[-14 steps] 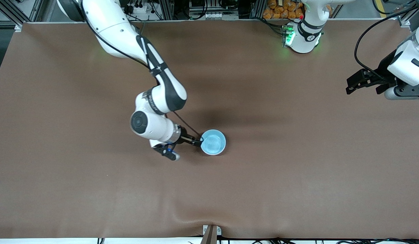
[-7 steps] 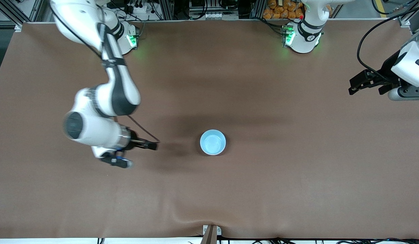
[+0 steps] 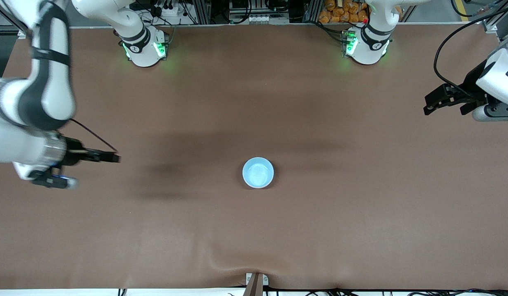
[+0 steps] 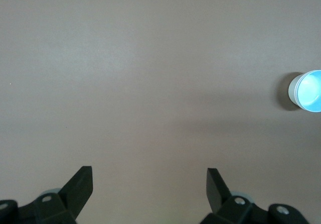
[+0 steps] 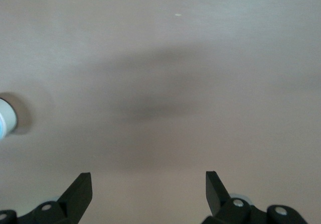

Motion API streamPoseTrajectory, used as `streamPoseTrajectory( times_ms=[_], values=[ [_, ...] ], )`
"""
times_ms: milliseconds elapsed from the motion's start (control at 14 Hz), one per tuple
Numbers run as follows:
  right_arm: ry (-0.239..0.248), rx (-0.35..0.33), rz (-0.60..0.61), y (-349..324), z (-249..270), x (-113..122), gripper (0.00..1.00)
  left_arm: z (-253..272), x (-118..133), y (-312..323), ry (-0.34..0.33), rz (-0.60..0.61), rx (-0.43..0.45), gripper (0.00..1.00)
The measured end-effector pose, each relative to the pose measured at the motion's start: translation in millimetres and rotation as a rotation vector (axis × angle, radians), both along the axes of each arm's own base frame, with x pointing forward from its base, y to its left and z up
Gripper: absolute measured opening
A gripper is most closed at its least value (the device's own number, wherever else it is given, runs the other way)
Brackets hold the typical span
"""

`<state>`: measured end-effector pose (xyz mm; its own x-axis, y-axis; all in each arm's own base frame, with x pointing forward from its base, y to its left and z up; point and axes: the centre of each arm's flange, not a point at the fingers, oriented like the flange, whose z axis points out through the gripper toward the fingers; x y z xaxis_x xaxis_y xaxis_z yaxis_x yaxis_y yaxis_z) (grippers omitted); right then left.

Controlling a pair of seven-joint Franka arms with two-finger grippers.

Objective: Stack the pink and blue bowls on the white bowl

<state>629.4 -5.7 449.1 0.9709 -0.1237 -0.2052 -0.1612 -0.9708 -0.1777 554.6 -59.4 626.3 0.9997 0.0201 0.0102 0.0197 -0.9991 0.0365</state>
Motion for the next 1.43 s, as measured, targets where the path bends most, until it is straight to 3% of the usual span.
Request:
streamPoseTrajectory(
  times_ms=[143, 357, 786, 1429],
  values=[
    [-0.005, -0.04, 0.028, -29.1, 29.7, -14.3, 1.0, 1.0, 0.7, 0.6, -0.002, 0.001, 0.0, 1.0],
    [-0.051, -0.089, 0.1, -36.0, 85.6, -38.6, 1.0, 0.7, 1.3, 1.9, -0.003, 0.002, 0.008, 1.0],
    [-0.108, -0.108, 0.099, -34.2, 155.9, -87.7, 1.0, 1.5, 1.8, 4.7, -0.008, 0.001, 0.04, 1.0],
    [-0.102, -0.182, 0.03, -41.2, 166.9, -100.3, 1.0, 1.8, 1.9, 5.7, -0.009, 0.003, 0.04, 1.0]
  ],
)
